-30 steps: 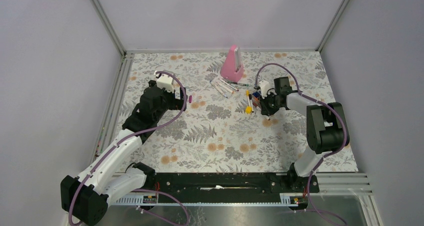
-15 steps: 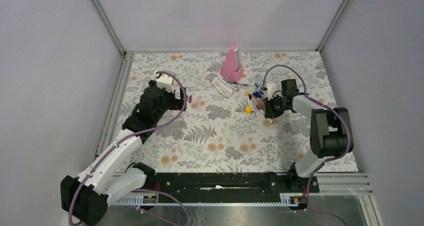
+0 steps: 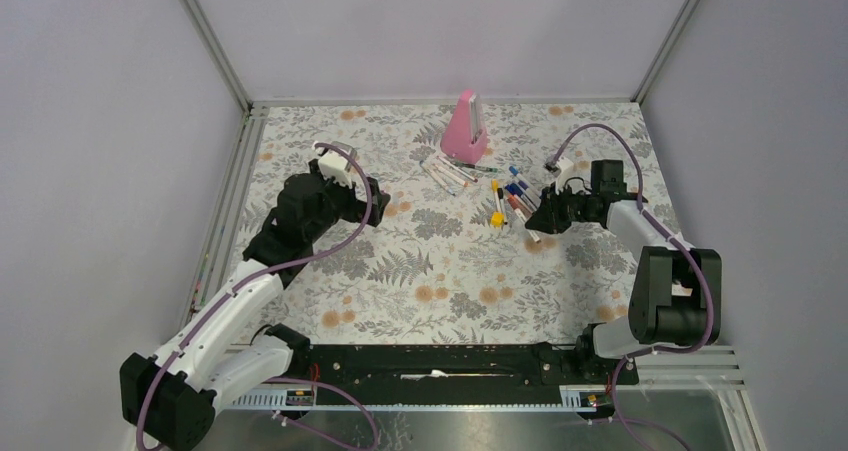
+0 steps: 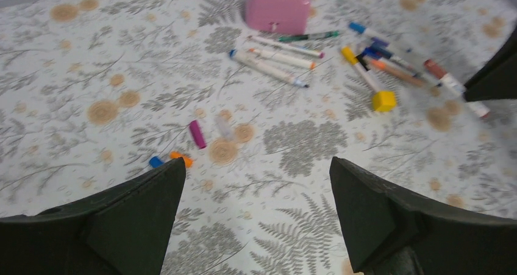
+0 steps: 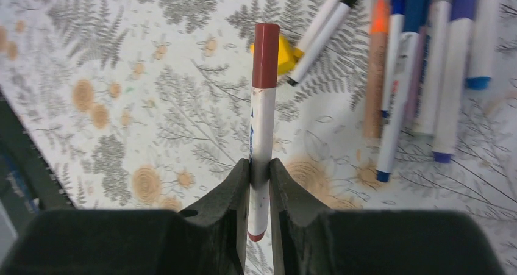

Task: Open the pen caps
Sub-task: Pick up the pen from the center of the board, then open the pen cap from the pen, then place the pen cap at the center of the board, then place the pen at the center of the board, then pick up the pen from the center of the board.

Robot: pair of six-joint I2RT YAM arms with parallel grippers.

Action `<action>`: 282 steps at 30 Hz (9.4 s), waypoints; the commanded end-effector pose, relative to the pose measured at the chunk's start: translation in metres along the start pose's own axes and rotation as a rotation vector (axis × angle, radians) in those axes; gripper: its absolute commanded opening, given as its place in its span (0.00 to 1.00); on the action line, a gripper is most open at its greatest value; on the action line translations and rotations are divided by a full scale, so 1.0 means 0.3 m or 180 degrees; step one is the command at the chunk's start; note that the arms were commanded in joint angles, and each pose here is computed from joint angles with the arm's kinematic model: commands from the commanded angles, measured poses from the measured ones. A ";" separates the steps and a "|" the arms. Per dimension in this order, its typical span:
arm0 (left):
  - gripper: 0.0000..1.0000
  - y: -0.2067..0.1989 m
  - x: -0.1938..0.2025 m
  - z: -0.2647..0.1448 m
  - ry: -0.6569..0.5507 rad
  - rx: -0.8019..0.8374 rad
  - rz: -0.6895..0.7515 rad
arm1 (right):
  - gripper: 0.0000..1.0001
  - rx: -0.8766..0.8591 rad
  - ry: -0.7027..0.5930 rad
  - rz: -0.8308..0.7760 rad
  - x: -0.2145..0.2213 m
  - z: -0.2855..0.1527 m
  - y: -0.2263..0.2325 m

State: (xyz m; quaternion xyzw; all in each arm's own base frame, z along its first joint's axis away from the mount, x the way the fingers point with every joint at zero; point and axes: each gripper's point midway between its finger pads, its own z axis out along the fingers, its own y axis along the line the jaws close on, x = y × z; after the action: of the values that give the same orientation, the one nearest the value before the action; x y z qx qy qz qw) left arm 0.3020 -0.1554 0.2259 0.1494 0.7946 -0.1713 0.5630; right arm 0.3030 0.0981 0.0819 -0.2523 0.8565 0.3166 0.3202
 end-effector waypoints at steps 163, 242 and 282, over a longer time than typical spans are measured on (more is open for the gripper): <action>0.00 -0.022 0.527 0.022 0.1615 -0.1391 -0.2408 | 0.03 -0.0480 0.0700 0.0323 0.121 0.169 0.192; 0.99 -0.048 -0.026 0.010 0.0084 0.0248 -0.0220 | 0.77 0.0567 0.0617 -0.0643 -0.226 -0.022 -0.168; 0.99 -0.031 -0.002 0.024 0.0130 0.0175 -0.0175 | 0.45 0.0471 0.1451 -0.0272 -0.184 0.256 -0.488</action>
State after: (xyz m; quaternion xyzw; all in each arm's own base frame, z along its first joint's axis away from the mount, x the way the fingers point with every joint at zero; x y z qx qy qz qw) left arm 0.2951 -0.1666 0.2145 0.1454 0.8204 -0.2086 0.5121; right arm 0.4626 0.0591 0.0205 -0.3145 0.9159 0.1879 0.1639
